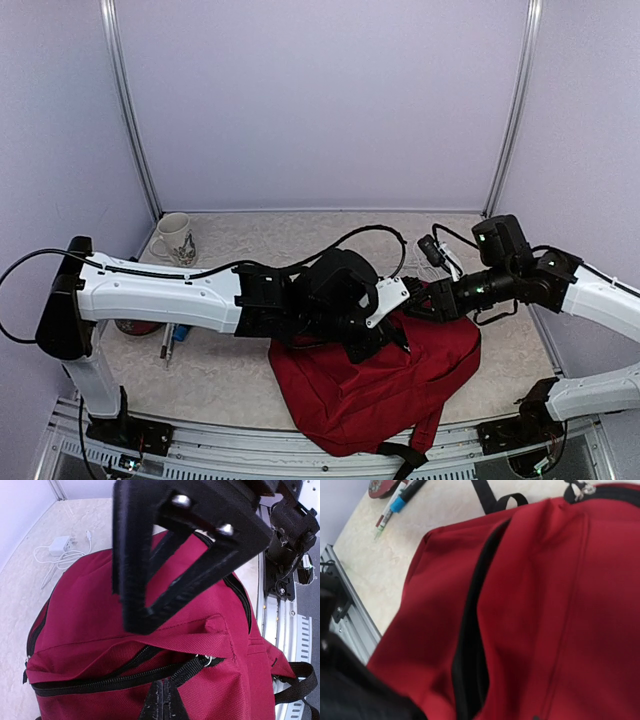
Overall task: Pack the student bag
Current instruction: Hold the lower front pocket of the student bag.
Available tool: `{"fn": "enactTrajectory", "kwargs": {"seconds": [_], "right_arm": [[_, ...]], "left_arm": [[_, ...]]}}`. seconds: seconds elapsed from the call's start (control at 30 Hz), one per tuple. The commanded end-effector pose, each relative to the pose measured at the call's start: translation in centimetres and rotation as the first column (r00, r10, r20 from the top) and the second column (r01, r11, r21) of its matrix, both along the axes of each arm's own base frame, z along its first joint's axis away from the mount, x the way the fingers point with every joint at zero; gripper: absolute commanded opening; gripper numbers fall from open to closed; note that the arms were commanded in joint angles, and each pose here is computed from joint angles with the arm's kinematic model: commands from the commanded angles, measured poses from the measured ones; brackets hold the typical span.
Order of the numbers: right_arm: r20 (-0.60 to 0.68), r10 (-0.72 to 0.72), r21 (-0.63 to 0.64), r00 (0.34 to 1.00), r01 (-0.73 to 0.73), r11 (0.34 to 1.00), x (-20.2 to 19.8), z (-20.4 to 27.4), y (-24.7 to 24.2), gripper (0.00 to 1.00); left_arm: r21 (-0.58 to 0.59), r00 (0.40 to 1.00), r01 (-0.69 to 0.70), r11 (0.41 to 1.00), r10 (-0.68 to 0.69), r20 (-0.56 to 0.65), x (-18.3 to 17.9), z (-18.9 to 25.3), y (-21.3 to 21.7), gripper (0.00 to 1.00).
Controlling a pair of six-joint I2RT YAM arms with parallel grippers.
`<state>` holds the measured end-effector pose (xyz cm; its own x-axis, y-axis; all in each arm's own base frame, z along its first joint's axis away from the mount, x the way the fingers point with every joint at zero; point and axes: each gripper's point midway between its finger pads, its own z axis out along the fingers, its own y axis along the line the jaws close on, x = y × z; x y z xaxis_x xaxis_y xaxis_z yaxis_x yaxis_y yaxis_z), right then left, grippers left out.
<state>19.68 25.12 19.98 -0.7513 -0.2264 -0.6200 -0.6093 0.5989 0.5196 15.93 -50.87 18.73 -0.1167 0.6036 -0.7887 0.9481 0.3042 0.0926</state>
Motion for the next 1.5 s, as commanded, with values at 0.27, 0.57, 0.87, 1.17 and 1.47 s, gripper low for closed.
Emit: {"fn": "enactTrajectory", "kwargs": {"seconds": [0.27, 0.57, 0.87, 1.17, 1.47], "right_arm": [[-0.052, -0.017, 0.19, 0.998, 0.027, 0.981, -3.5, -0.3, 0.1, 0.52], [-0.088, -0.038, 0.131, 0.995, 0.05, 0.99, -5.2, -3.1, 0.7, 0.57], [-0.04, -0.068, -0.024, 0.997, 0.068, 0.997, -4.1, -5.6, 1.1, 0.48], [0.042, -0.083, 0.016, 0.996, 0.082, 0.997, -3.3, -3.7, 1.1, 0.13], [0.038, -0.044, 0.026, 0.998, 0.043, 0.999, -3.8, -3.6, 1.5, 0.14]], "left_arm": [[-0.056, 0.999, 0.029, 0.998, -0.028, 0.02, -0.2, 1.3, 0.0, 0.0], [-0.026, 0.998, 0.012, 1.0, -0.011, 0.067, 0.6, 0.6, 0.3, 0.0], [-0.089, 0.999, 0.05, 0.995, -0.05, 0.004, 0.3, 1.1, 0.3, 0.0], [-0.025, 0.989, 0.142, 0.99, -0.141, 0.036, -0.9, -0.8, 1.2, 0.35], [0.071, 0.958, 0.162, 0.984, -0.174, 0.229, 0.5, -0.9, 0.6, 0.52]]}}
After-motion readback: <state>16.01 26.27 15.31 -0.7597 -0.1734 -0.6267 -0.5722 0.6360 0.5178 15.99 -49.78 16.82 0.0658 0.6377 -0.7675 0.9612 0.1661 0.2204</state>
